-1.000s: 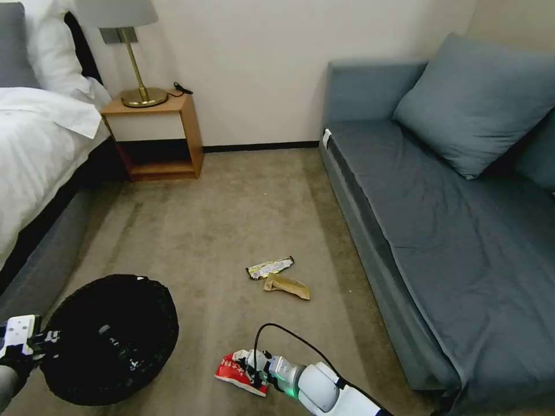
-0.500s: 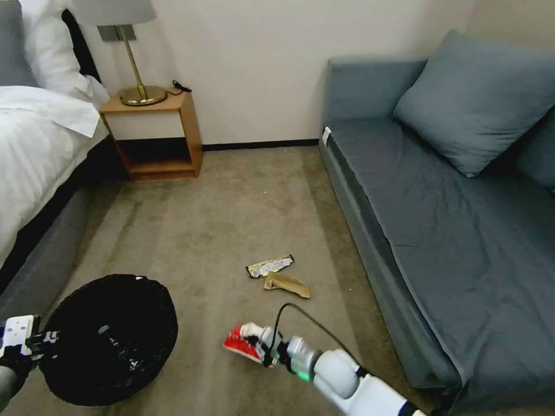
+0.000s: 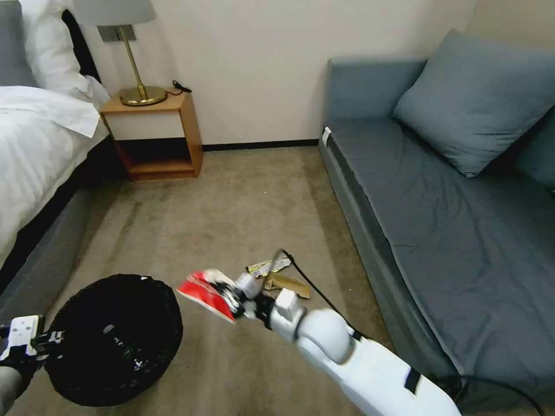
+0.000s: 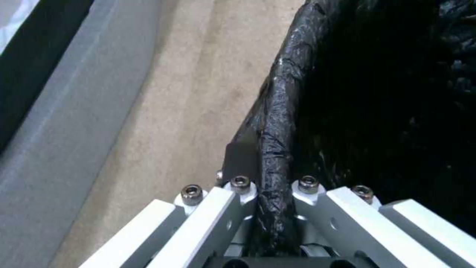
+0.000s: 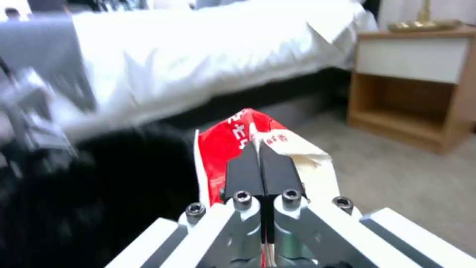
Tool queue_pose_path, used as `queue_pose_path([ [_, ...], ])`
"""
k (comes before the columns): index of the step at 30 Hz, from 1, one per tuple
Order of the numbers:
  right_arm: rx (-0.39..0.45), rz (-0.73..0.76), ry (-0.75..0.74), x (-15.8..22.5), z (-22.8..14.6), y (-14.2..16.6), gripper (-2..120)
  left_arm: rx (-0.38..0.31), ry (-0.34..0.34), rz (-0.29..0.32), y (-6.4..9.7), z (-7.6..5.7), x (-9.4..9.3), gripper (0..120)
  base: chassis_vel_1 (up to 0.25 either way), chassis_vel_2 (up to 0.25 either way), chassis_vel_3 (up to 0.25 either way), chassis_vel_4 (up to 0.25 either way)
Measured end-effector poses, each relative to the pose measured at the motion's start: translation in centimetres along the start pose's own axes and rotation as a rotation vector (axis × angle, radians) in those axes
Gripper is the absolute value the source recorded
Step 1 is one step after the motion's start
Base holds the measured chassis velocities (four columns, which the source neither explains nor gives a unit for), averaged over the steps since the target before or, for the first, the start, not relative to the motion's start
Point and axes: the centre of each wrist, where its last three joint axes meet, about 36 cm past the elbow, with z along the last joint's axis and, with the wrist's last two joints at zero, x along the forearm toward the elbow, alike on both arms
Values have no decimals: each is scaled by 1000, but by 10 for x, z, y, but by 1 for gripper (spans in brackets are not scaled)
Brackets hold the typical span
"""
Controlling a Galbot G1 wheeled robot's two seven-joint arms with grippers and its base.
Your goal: Pick up the trash bin, then pick up the garbage on the floor and place it into the trash bin.
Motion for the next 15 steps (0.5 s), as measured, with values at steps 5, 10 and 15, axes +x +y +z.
queue_pose_path([
  [5,-22,-66,-12,-38,-11,36,0,3,1,-5,1,1,1,3,0,0,0,0],
  [10,-19,-93,-3,-53,-7,54,0,4,0,-6,1,0,1,3,0,0,0,0],
  [15,-9,-126,11,-65,-6,73,0,2,-3,-1,1,-2,2,3,0,0,0,0],
])
